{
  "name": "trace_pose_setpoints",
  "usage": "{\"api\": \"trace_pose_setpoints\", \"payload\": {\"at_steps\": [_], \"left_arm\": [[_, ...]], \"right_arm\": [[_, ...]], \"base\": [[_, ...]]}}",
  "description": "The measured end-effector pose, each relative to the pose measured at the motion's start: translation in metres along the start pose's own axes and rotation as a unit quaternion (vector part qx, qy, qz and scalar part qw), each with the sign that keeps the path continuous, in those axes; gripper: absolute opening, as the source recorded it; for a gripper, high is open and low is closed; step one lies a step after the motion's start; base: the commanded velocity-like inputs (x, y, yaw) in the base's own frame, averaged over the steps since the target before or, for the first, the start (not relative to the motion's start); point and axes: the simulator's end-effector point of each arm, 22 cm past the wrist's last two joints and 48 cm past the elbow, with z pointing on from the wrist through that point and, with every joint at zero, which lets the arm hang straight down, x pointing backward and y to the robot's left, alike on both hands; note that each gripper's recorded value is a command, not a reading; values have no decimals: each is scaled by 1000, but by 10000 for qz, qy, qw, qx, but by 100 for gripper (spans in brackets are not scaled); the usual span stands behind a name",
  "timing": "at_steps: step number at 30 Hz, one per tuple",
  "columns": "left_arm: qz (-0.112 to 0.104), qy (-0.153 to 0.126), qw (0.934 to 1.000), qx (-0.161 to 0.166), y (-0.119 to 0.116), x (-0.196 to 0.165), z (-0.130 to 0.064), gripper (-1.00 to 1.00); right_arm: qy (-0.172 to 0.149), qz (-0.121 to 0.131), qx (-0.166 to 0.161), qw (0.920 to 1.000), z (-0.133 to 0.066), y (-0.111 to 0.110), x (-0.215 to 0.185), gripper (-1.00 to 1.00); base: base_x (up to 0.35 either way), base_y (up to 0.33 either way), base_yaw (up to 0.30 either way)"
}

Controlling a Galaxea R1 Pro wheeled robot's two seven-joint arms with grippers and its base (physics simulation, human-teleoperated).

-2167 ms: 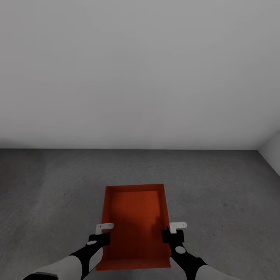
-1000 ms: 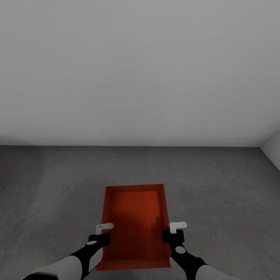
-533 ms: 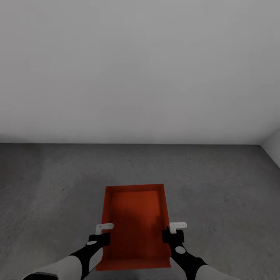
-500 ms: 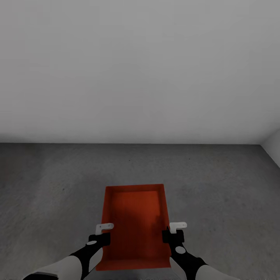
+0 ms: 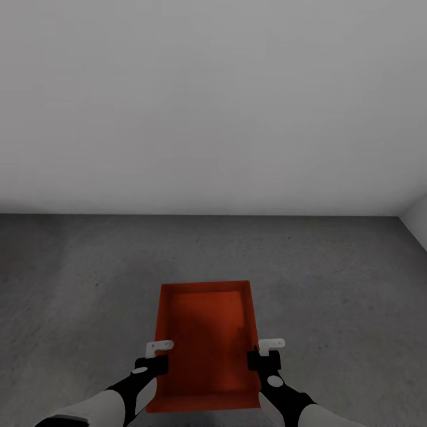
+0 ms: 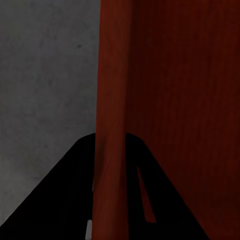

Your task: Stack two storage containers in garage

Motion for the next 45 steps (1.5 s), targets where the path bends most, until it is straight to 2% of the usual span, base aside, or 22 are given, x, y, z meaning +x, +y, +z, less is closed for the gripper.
{"api": "trace_pose_setpoints", "payload": {"at_steps": [33, 45], "left_arm": [[11, 98, 10000, -9, 1, 10, 5, -100], [11, 103, 9999, -10, -1, 13, 20, -100]], "right_arm": [[99, -4, -3, 10000, 3, 1, 11, -100], [103, -3, -5, 9999, 17, 2, 17, -100]], "base": [[0, 0, -28], [0, 0, 0]]}}
